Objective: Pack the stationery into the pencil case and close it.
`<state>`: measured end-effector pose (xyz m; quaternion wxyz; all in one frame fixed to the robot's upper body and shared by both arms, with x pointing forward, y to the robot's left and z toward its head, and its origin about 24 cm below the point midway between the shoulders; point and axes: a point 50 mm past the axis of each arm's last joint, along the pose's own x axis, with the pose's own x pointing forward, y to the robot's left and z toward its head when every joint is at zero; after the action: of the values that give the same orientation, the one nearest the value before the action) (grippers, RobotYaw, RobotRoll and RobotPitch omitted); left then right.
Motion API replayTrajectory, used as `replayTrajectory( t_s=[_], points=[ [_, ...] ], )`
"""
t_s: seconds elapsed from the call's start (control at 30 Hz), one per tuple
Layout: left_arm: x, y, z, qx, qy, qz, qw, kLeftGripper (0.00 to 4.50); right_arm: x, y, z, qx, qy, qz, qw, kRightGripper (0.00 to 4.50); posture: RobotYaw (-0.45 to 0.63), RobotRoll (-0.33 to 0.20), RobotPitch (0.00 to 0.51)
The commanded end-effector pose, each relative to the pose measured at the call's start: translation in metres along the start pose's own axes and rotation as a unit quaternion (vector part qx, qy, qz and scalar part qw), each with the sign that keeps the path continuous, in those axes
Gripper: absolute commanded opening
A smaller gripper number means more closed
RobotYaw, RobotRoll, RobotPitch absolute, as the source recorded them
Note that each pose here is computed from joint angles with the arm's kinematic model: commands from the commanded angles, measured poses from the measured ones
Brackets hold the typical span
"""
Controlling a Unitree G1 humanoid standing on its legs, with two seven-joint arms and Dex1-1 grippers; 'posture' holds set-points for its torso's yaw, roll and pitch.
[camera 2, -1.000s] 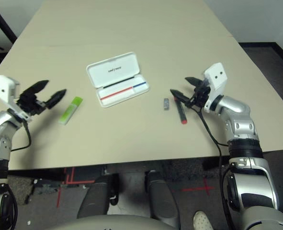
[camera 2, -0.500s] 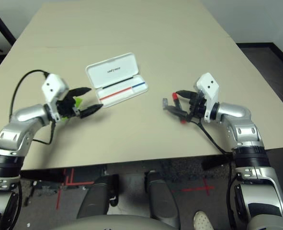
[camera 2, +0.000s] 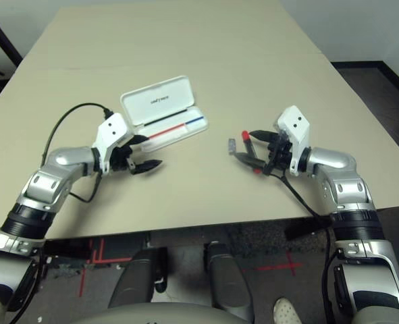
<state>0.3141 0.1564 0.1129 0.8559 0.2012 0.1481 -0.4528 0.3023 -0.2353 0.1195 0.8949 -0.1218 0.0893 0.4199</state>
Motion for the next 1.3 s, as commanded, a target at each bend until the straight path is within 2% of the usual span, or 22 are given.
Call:
replayTrajectory(
  t_s=[0.03,0.27,0.37,0.7,0.97,1.3],
  points=[
    [0.007,0.000,-0.004,-0.003,0.020,-0.007,1.000,4.45,-0.004,0.001,-0.001,0.002,0.005,-0.005,1.000,4.50,-0.12,0.000,0.148],
    [0.013,0.003,-0.006,-0.016,0.033,-0.019,0.999,4.45,-0.007,0.003,-0.002,0.003,0.005,-0.016,1.000,4.50,-0.14,0.000,0.150],
    [0.014,0.003,-0.007,-0.024,0.037,-0.024,0.999,3.87,-0.009,0.003,-0.002,0.003,0.005,-0.022,1.000,4.50,-0.15,0.000,0.150],
    [0.007,0.006,-0.006,-0.014,0.042,-0.042,0.998,0.03,-0.008,0.004,-0.005,0.006,0.004,-0.029,1.000,4.50,-0.14,0.000,0.157],
    [-0.014,-0.004,0.005,0.042,0.024,-0.090,0.995,0.03,-0.006,0.004,-0.006,0.007,0.004,-0.026,1.000,4.50,-0.13,0.000,0.157],
    [-0.037,-0.033,-0.007,0.093,0.041,-0.174,0.979,0.03,-0.002,0.002,-0.007,0.004,0.006,-0.020,1.000,4.50,-0.11,0.000,0.155]
  ],
)
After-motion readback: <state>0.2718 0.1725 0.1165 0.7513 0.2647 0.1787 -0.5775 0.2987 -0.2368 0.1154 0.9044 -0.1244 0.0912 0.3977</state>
